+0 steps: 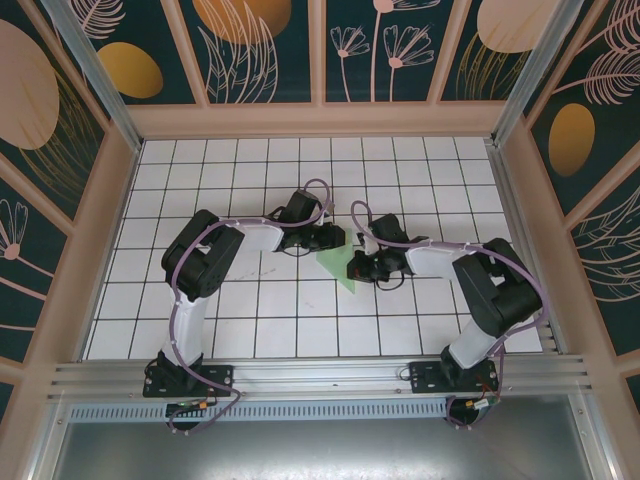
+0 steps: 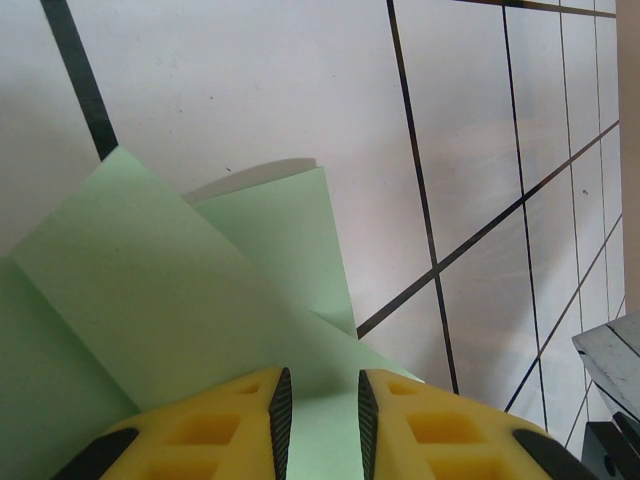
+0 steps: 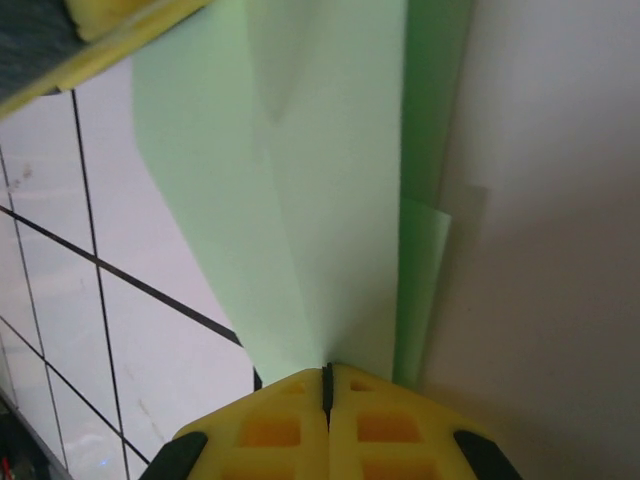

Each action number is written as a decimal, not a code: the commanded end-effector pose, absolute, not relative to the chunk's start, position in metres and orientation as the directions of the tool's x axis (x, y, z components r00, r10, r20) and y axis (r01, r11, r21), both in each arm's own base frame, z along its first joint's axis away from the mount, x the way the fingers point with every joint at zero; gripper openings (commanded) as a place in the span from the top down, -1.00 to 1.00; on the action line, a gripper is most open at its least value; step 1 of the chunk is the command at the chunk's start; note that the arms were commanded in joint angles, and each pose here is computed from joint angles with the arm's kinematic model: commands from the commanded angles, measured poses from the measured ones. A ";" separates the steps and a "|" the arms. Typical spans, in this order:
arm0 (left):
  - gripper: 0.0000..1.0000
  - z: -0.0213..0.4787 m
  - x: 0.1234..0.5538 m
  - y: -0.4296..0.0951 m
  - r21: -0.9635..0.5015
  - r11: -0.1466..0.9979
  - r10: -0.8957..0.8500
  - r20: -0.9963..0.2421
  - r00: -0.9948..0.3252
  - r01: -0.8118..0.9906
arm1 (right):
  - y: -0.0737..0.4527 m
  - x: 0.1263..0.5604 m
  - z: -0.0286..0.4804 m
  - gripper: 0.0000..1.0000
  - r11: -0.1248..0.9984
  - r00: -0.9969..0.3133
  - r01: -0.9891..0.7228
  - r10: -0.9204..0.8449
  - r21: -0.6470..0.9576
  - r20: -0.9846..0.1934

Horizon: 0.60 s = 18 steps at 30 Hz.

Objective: Fold a paper plane with a square sheet of paper (fold left side to right side)
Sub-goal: Fourth fold the wing at the center of the table.

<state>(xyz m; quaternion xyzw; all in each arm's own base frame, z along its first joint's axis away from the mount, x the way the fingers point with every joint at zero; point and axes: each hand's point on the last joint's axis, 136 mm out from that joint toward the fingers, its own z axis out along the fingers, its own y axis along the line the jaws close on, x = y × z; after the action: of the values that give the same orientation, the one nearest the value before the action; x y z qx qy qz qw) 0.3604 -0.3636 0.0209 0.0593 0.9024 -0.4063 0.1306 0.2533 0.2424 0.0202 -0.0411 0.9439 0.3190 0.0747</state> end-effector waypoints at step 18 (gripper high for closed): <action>0.39 0.019 0.380 -0.320 -0.547 0.816 -0.012 -0.341 -0.940 0.188 | 0.214 0.219 -0.022 1.00 0.899 -0.995 -0.102 -0.087 0.427 -0.054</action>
<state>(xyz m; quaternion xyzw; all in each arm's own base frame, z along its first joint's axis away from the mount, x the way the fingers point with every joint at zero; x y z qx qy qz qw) 0.3632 -0.3564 0.0236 0.0652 0.9150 -0.3717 0.1429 0.2529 0.2406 0.0148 -0.0544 0.9508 0.2926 0.0855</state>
